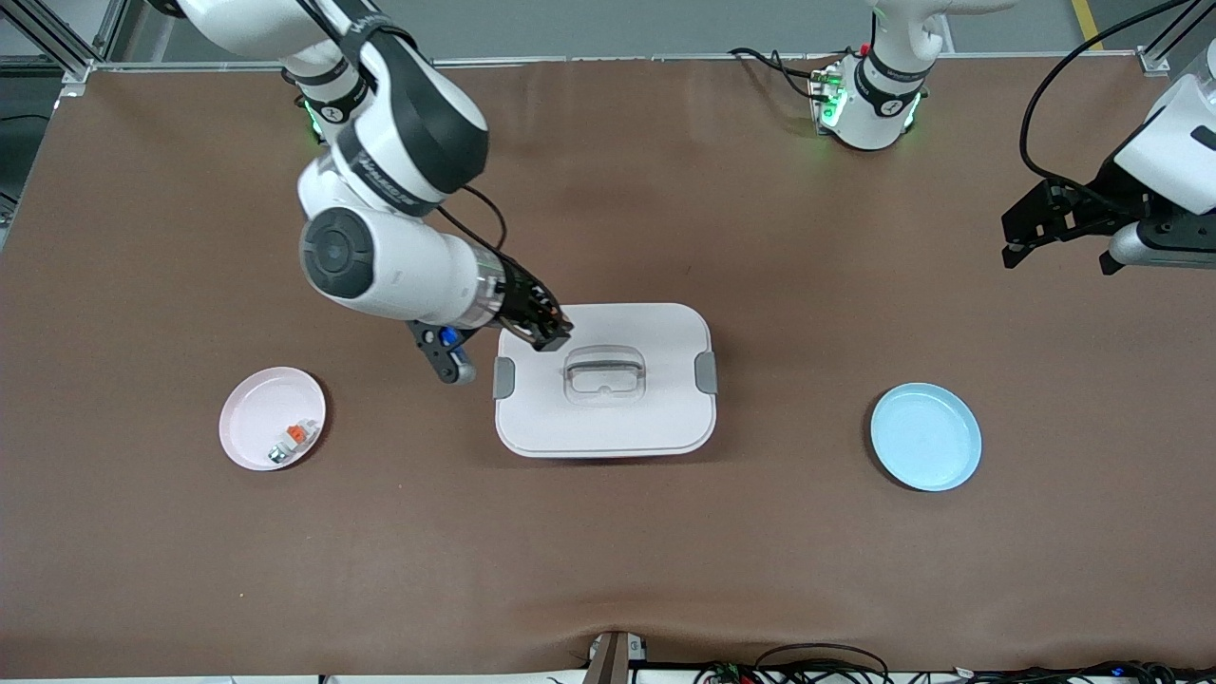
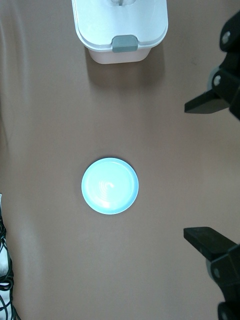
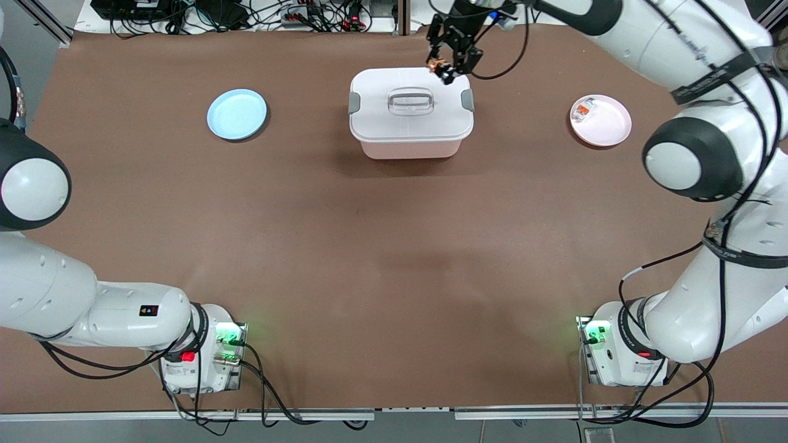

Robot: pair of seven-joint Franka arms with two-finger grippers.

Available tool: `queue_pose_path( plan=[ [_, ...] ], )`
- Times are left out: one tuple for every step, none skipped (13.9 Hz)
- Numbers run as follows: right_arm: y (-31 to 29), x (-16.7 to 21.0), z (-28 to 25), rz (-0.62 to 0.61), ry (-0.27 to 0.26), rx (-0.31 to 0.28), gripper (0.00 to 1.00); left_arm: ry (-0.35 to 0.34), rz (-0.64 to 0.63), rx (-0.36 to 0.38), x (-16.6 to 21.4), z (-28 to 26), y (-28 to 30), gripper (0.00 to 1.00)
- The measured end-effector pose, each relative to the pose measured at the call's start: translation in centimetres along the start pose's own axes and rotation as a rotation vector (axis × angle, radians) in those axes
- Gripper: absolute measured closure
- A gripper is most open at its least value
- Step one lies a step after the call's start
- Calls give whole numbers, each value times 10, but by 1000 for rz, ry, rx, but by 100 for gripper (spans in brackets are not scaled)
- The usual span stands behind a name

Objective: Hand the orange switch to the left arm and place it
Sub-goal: 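Carry the switch with the right gripper up over the white box, then hold the switch above the box while the left gripper reaches toward it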

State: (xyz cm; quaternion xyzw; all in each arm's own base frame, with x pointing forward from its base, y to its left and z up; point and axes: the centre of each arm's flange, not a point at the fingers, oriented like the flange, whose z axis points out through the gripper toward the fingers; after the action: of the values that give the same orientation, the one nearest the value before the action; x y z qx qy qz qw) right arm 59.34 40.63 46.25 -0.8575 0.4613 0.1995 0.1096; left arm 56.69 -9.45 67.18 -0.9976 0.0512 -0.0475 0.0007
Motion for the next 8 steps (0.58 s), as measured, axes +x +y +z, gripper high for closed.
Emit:
queue_pose_path(
  plan=[
    [-7, -8, 9, 7, -3, -1, 27, -14, 0, -19, -2, 1, 2, 0],
    [-12, -17, 17, 10, -5, 0, 27, -36, -1, -49, -4, 2, 4, 0],
    [-17, -25, 22, 15, -7, 7, 27, -53, -2, -85, -6, 3, 6, 0],
    [-20, -32, 25, 21, -8, 18, 27, -64, -2, -121, -7, 4, 10, 0],
    [-22, -37, 25, 25, -9, 29, 27, -73, -5, -154, -8, 4, 14, 0],
    [-23, -42, 24, 32, -10, 42, 27, -84, -8, -183, -8, 7, 20, 0],
    [-24, -46, 23, 38, -10, 55, 27, -101, -12, -209, -9, 12, 29, 0],
    [-25, -51, 23, 42, -11, 66, 27, -117, -12, -231, -10, 19, 40, 0]
  ],
)
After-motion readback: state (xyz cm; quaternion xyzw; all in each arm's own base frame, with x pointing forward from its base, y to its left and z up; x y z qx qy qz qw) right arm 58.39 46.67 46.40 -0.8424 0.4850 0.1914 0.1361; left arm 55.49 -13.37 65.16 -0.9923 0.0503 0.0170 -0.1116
